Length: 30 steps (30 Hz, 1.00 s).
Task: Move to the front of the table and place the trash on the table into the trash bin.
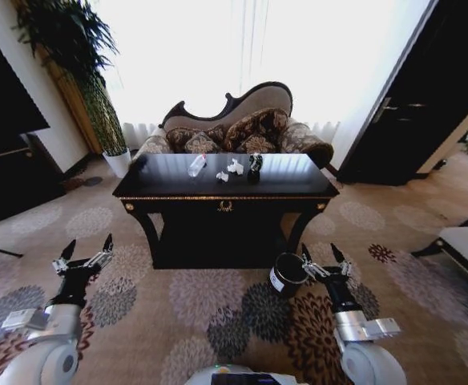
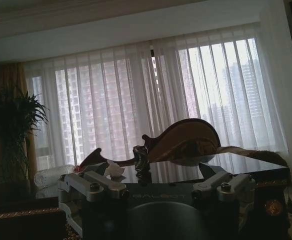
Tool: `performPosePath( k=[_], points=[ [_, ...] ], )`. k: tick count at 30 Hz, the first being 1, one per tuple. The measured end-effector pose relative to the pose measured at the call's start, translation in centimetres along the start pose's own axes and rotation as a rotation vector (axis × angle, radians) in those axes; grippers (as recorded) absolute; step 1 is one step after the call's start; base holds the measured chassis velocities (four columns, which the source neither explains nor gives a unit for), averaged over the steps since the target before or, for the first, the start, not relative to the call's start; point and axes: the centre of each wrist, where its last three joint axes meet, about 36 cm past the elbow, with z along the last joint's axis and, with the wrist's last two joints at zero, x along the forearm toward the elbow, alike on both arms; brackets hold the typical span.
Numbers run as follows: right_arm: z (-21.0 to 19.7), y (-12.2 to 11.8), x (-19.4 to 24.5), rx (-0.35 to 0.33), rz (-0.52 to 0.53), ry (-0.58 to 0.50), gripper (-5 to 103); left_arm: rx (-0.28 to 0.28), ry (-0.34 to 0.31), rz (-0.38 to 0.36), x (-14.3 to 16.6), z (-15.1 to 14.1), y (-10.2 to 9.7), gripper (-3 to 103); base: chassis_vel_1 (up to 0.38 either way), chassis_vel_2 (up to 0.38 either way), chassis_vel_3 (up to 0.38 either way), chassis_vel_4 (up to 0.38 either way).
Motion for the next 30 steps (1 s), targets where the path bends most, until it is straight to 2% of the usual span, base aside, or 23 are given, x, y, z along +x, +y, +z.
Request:
performPosePath(
  k=[21, 30],
  points=[
    [-0.1, 0.2, 0.1, -0.006, 0.007, -0.014, 100, -0.008, -0.038, 0.009, 0.4, -1.5, 0.0, 100, -0.283, 0.279, 0.284, -0.286],
    [-0.1, 0.1, 0.1, 0.014, 0.002, -0.033, 100, -0.001, -0.034, 0.002, 0.3, -1.0, 0.1, 100, -0.144, 0.139, 0.125, -0.12]
  ],
)
